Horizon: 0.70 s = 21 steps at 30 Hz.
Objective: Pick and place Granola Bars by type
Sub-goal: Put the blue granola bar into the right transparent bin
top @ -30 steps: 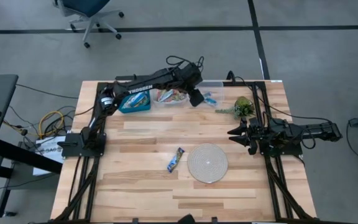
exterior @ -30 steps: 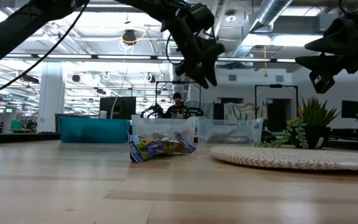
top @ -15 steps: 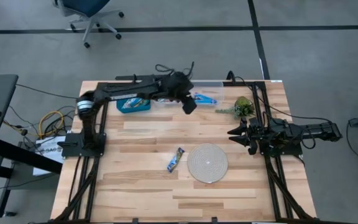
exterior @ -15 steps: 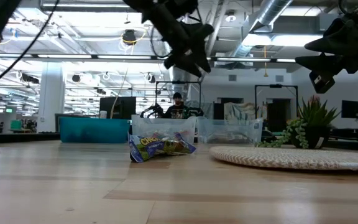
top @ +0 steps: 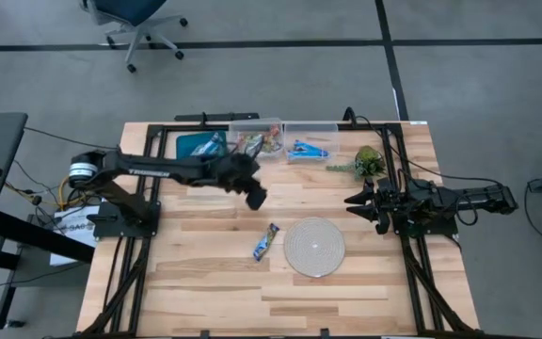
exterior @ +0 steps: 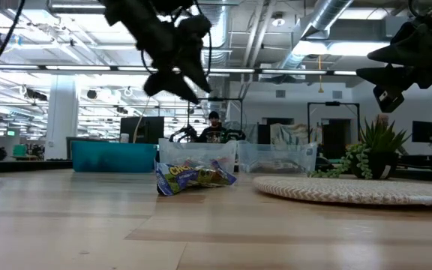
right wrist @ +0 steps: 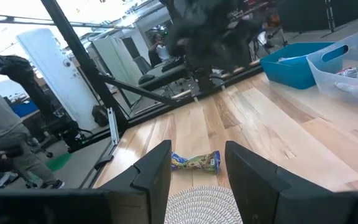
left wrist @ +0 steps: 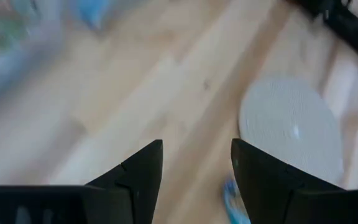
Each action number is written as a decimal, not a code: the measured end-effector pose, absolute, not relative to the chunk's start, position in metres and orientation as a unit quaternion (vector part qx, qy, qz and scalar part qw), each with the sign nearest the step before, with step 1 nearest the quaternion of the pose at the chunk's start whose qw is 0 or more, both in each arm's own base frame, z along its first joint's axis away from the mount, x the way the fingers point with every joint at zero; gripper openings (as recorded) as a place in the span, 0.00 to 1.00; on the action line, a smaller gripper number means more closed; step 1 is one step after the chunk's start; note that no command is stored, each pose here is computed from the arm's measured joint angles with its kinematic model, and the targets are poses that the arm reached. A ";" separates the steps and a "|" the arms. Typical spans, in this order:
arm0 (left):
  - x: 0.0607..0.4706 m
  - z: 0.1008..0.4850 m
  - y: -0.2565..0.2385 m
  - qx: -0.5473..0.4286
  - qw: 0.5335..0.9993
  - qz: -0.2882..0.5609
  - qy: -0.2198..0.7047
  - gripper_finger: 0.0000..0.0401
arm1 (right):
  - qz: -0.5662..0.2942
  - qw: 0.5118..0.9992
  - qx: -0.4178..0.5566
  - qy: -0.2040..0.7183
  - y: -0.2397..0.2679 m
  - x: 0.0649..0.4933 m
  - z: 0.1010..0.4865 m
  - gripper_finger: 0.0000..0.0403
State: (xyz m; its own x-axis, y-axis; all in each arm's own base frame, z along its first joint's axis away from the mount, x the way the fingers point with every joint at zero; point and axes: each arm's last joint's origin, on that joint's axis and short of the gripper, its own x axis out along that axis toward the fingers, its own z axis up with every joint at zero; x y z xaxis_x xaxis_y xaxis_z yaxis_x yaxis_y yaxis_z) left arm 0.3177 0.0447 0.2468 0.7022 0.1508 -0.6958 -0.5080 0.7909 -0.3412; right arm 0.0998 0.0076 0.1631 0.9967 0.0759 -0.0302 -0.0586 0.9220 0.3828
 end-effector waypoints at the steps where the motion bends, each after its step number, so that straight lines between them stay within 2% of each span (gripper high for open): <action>1: 0.314 0.243 0.039 -0.272 0.880 0.180 0.346 0.46 | 0.034 0.980 0.194 0.022 0.008 0.100 0.163 0.35; 8: 0.305 0.220 -0.001 -0.310 0.848 0.121 0.412 0.46 | 0.034 0.980 0.194 0.022 0.008 0.100 0.163 0.36; 21: 0.310 0.196 -0.047 -0.345 0.799 0.127 0.475 0.46 | 0.035 0.980 0.194 0.021 0.008 0.100 0.163 0.36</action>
State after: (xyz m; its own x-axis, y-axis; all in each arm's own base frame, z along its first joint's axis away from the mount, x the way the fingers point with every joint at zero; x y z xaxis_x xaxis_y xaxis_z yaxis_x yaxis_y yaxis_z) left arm 0.3105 -0.0472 0.1958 0.5161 -0.1246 -0.8474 -0.5318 0.7290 -0.4311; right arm 0.0998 0.0076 0.1634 0.9967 0.0758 -0.0278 -0.0595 0.9220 0.3826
